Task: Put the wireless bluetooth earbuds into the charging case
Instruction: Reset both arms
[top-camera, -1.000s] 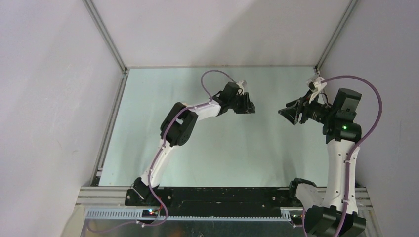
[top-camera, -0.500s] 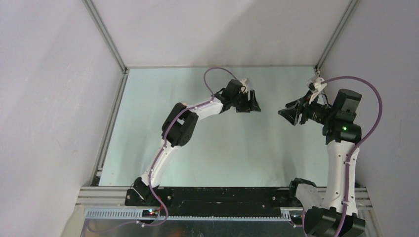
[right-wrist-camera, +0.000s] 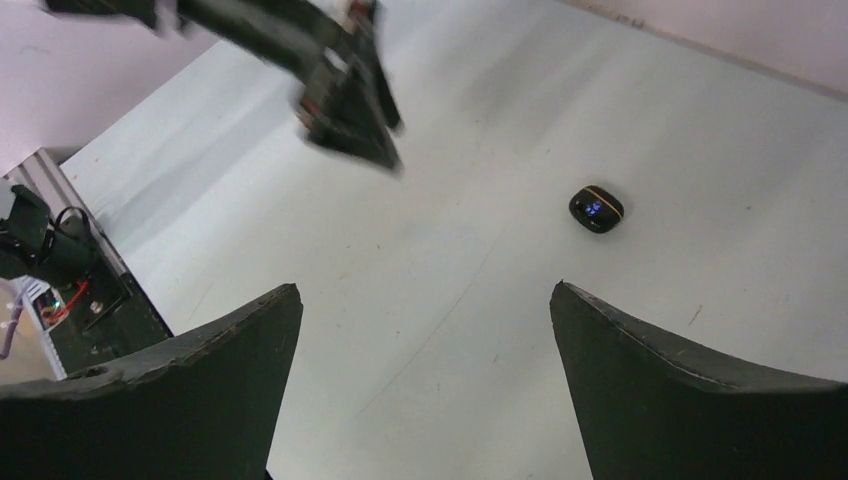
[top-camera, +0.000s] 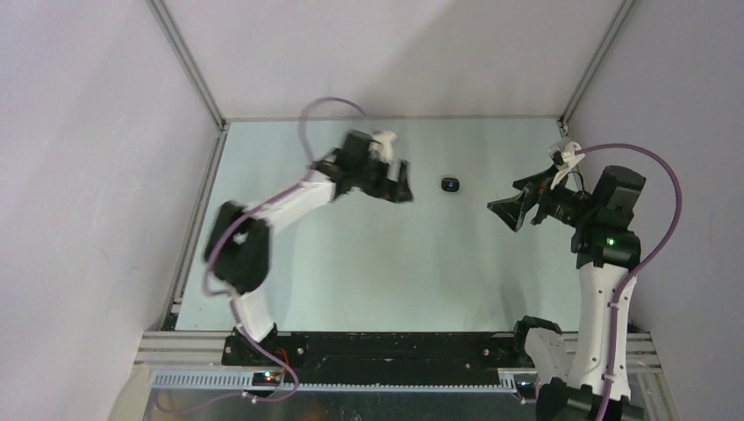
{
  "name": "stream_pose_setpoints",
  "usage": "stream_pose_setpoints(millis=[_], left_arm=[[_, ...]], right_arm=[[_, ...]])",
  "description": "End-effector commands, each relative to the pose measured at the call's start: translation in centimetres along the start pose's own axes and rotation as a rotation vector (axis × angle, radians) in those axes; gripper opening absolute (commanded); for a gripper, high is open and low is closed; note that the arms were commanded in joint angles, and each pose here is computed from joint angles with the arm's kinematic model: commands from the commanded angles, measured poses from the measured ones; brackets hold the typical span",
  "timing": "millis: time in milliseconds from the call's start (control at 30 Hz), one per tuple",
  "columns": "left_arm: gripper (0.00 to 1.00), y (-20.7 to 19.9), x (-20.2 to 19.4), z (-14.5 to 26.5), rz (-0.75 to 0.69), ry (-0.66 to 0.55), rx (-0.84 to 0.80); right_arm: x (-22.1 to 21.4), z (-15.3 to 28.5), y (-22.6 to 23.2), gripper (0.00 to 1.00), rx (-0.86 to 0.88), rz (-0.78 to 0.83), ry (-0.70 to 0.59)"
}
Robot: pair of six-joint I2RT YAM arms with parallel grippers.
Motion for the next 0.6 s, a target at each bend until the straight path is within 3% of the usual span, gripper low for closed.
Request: stream_pose_setpoints(millis=[0,100,133,167,300,400,567], left_arm=[[0.99,3.6,7.0,16.4,-0.218,-0.282,0.100],[0.99,6.3,7.3,26.7,-0.204,-0.450,0.164],[0.99,6.9,6.1,28.0,-0.190,-0.458,0.182],[1.00,7.7,5.7,32.0,-0.222,-0.522,0.254],[0.99,9.4,0.4,38.8,-0.283,-0.559,0.598],[0.99,8.7,-4.8,40.5,-0.353,-0.575,0.814],[1.00,7.3,-8.9,38.4,-0.373,-0.481,0.758]], right_arm=[[2.6,1.1,0.7,0.99,-0.085,0.048,-0.103],[3.4,2.2,0.5,0.99,-0.184,0.078,-0.140],[3.5,2.7,1.0,0.99,-0.199,0.100,-0.154],[3.7,3.2,0.9,0.99,-0.238,0.119,-0.164],[3.3,5.4,1.8,0.99,-0.370,0.140,-0.157],[2.4,6.1,2.1,0.99,-0.421,0.162,-0.152],[1.9,7.4,4.8,0.99,-0.396,0.194,-0.222]])
Point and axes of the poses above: each gripper's point midway between its finger pads, its own z axis back along the fingers, its own y axis along the line the jaws close on, x = y × z, the point moved 1 cm from there along z, back along the fingers, and after that the axes turned 8 degrees about -z, right-handed, at the moved point
